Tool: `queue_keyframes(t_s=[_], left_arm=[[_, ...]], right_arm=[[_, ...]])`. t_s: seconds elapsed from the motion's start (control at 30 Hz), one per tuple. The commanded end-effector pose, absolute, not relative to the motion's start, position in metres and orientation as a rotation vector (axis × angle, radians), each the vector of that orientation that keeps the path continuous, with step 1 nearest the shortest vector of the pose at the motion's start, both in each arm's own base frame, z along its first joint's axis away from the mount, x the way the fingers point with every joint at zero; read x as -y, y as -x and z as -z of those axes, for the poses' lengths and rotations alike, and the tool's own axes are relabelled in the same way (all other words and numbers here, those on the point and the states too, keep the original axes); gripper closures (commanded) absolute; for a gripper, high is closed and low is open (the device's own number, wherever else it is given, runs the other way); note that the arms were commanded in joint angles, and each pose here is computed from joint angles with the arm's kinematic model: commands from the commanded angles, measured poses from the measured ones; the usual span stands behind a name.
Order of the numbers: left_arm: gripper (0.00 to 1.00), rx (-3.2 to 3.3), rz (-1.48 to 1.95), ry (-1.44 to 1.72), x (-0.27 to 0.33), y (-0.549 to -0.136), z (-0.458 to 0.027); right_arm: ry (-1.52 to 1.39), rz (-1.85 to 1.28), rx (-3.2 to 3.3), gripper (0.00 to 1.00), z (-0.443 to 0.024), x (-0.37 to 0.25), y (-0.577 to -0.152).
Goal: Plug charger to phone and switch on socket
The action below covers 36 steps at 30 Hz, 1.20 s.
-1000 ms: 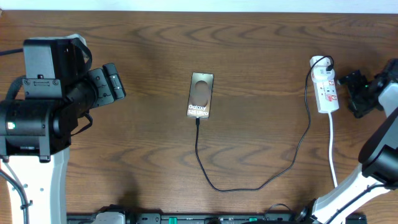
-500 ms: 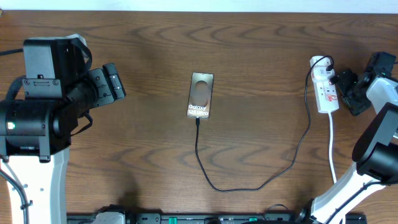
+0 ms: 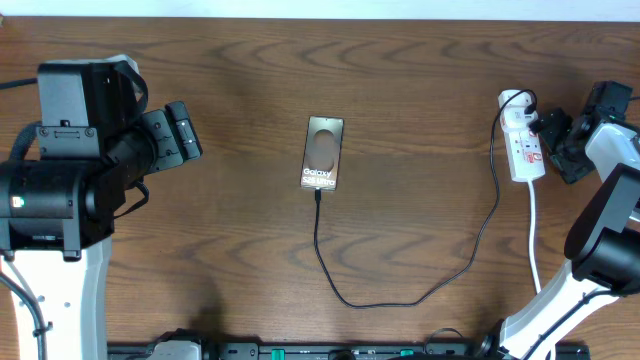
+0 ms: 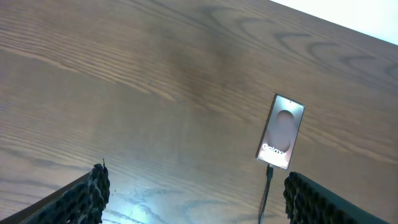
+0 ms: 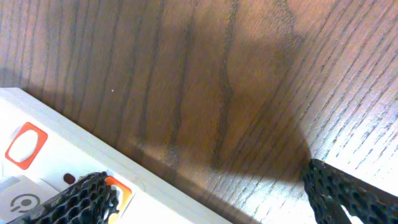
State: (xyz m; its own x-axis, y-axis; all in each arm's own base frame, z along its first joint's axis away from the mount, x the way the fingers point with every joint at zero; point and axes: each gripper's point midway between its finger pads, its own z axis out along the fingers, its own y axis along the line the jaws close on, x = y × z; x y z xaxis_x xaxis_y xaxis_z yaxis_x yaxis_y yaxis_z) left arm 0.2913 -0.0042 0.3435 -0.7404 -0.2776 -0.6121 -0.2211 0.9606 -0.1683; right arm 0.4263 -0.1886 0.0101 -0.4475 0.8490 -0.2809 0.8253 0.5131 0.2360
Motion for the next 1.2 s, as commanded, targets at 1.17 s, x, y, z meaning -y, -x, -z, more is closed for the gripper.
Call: queue_keyframes(t_s=[1.17], left_arm=[[0.11, -2.431, 0.096, 0.371, 0.0008, -0.2910, -0.3431]], right_arm=[[-1.171, -0.167, -2.685, 0.01, 0.0348, 0.1402, -0.4087]])
